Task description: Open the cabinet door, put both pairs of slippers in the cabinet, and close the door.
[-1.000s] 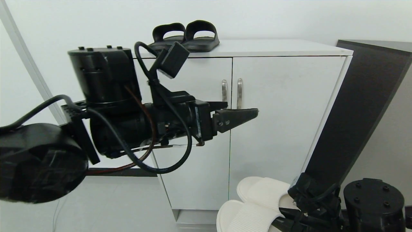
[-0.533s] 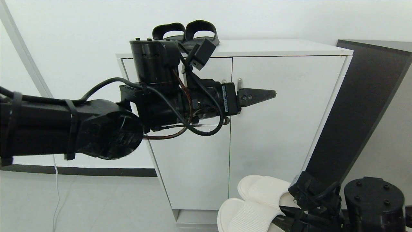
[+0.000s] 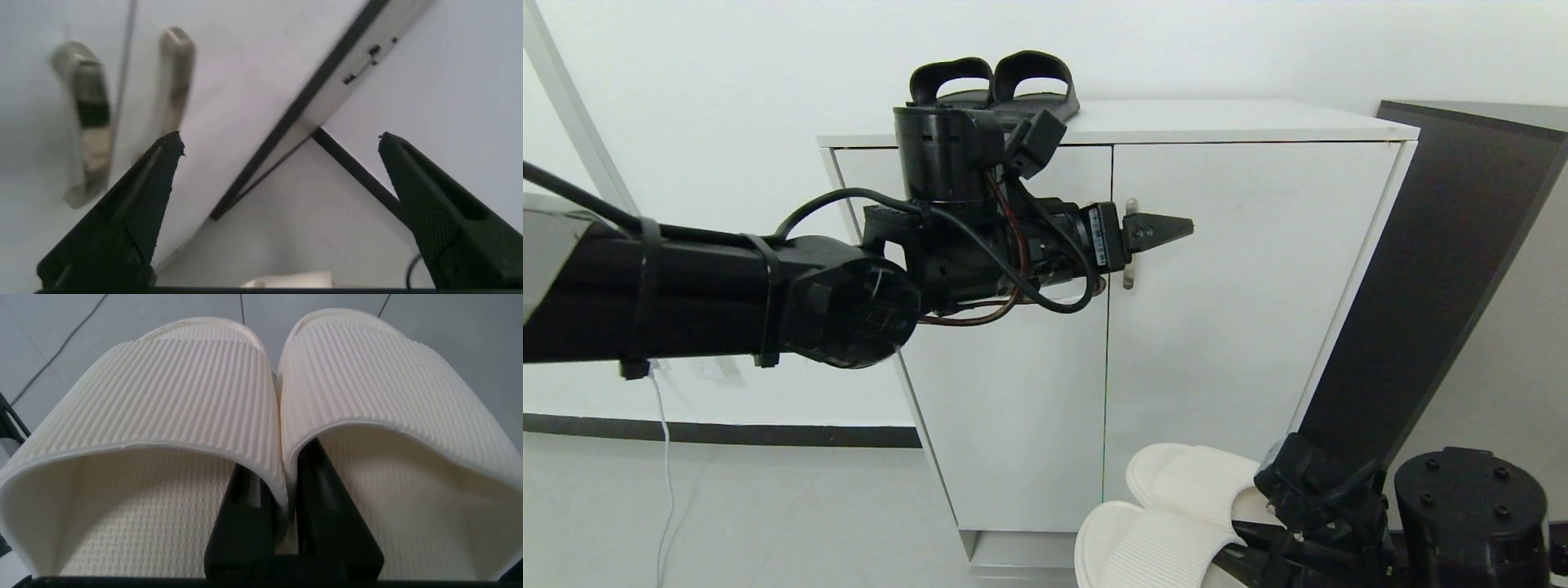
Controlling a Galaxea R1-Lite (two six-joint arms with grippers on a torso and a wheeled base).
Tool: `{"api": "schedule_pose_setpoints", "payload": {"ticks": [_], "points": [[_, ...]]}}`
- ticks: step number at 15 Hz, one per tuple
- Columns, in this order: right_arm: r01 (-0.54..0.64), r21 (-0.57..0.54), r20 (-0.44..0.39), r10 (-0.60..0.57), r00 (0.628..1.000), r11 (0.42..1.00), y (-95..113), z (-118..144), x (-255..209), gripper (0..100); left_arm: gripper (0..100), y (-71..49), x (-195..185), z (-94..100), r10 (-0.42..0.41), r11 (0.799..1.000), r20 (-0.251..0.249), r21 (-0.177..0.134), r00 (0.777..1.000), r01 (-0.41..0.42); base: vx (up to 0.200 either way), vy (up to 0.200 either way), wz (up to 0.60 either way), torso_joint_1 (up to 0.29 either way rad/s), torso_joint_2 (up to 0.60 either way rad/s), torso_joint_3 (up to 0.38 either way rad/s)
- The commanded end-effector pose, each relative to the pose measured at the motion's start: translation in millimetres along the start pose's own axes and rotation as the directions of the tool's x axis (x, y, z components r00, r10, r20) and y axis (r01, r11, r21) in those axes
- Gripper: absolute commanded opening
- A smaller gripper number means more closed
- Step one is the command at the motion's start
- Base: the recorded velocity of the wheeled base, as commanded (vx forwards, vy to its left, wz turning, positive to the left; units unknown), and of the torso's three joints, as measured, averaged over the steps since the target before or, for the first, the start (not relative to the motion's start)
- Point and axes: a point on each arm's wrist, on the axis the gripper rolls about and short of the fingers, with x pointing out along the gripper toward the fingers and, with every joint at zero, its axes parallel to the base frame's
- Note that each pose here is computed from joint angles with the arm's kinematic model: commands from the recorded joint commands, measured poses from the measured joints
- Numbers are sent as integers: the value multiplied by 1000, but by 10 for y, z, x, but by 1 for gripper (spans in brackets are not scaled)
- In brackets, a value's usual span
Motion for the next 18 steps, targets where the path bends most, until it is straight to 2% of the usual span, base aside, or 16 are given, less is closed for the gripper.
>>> {"api": "schedule_pose_setpoints", "payload": {"ticks": [1, 6, 8, 9, 17, 18], "points": [[-1, 0, -3, 1, 1000, 1000, 1, -7, 1, 0, 100, 3, 72, -2, 19, 1000, 1, -1, 1000, -19, 0, 0, 0, 0, 0, 0], [1, 0, -5, -1, 1000, 1000, 0, -9, 4, 0, 100, 38, 143, 34, 93, 996, 19, 7, 996, -93, 0, 0, 0, 0, 0, 0], [1, 0, -5, -1, 1000, 1000, 0, -11, 0, 0, 100, 75, 198, 27, 140, 990, 23, 32, 990, -141, 0, 0, 0, 0, 0, 0], [-1, 0, -6, 1, 1000, 1000, 1, -14, 3, 0, 100, 91, 229, 27, 148, 988, 27, 32, 989, -149, 0, 0, 0, 0, 0, 0], [-8, 2, -9, 8, 1000, 1000, 5, -26, -8, 0, 100, 173, 387, -18, 145, 989, 13, 28, 989, -146, 0, 0, 0, 0, 0, 0], [-10, 3, -12, 10, 1000, 1000, 2, -36, -15, 0, 0, 173, 383, -21, 146, 989, 12, 27, 989, -146, 0, 0, 0, 0, 0, 0]]}}
